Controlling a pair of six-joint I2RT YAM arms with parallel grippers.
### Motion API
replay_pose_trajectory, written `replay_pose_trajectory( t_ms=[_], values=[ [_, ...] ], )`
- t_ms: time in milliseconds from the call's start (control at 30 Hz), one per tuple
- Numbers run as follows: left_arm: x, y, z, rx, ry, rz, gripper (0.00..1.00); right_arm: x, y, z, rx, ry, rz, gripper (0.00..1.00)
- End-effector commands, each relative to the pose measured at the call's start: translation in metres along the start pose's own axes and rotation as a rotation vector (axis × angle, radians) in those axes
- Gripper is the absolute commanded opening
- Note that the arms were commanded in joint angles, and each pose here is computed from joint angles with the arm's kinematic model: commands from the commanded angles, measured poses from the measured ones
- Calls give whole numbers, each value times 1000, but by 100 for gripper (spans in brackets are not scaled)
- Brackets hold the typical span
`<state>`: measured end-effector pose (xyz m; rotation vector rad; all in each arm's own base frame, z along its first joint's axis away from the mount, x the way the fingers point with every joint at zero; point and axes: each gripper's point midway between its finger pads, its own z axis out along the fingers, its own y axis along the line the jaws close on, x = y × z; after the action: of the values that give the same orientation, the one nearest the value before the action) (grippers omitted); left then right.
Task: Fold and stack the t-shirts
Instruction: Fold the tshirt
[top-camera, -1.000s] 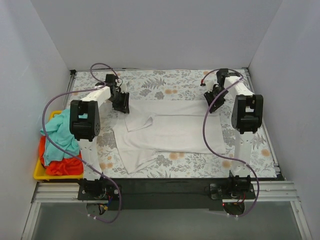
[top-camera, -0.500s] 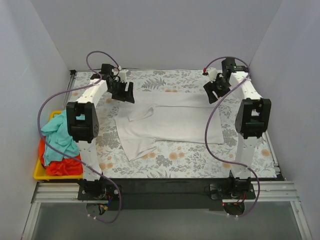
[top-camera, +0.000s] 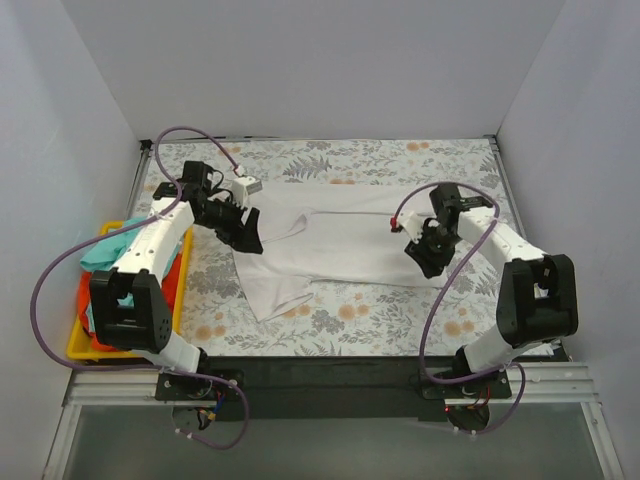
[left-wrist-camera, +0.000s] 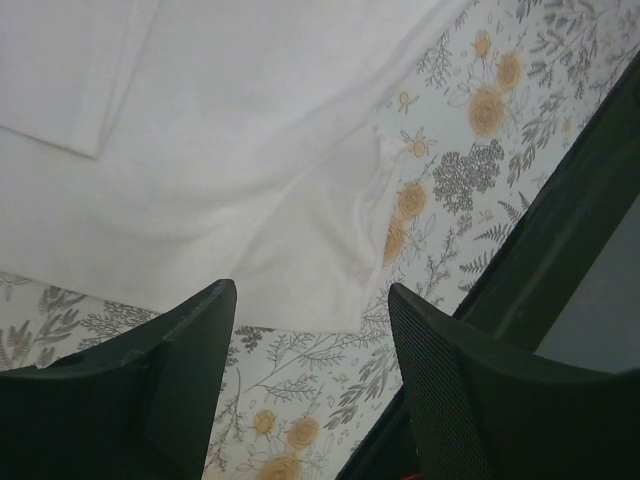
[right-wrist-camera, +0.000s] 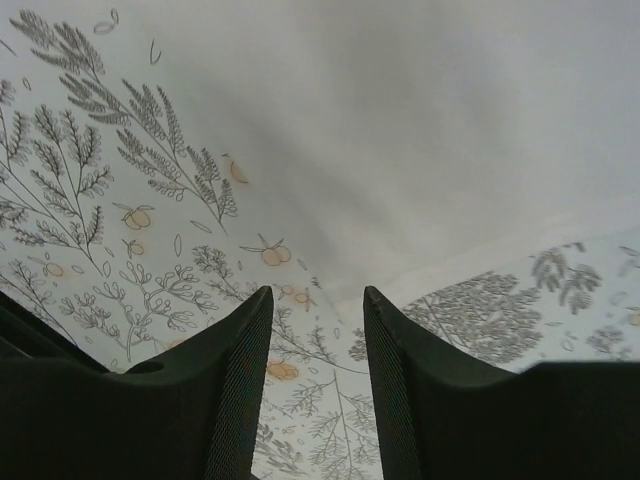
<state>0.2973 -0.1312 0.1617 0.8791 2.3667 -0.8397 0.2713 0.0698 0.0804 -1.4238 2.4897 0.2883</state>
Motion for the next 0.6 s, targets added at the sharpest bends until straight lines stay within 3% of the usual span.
replay_pose_trajectory(
  t_ms=[0, 133, 567],
  values=[
    [15, -12, 4, 28, 44, 36, 61, 8, -3, 18, 73, 39, -87, 48],
    [23, -10, 7, -2, 62, 51, 61, 31, 4, 42, 99, 118, -133, 49],
    [39, -12, 11, -10, 116, 81, 61, 30, -1, 35, 153, 107, -158, 50]
  ],
)
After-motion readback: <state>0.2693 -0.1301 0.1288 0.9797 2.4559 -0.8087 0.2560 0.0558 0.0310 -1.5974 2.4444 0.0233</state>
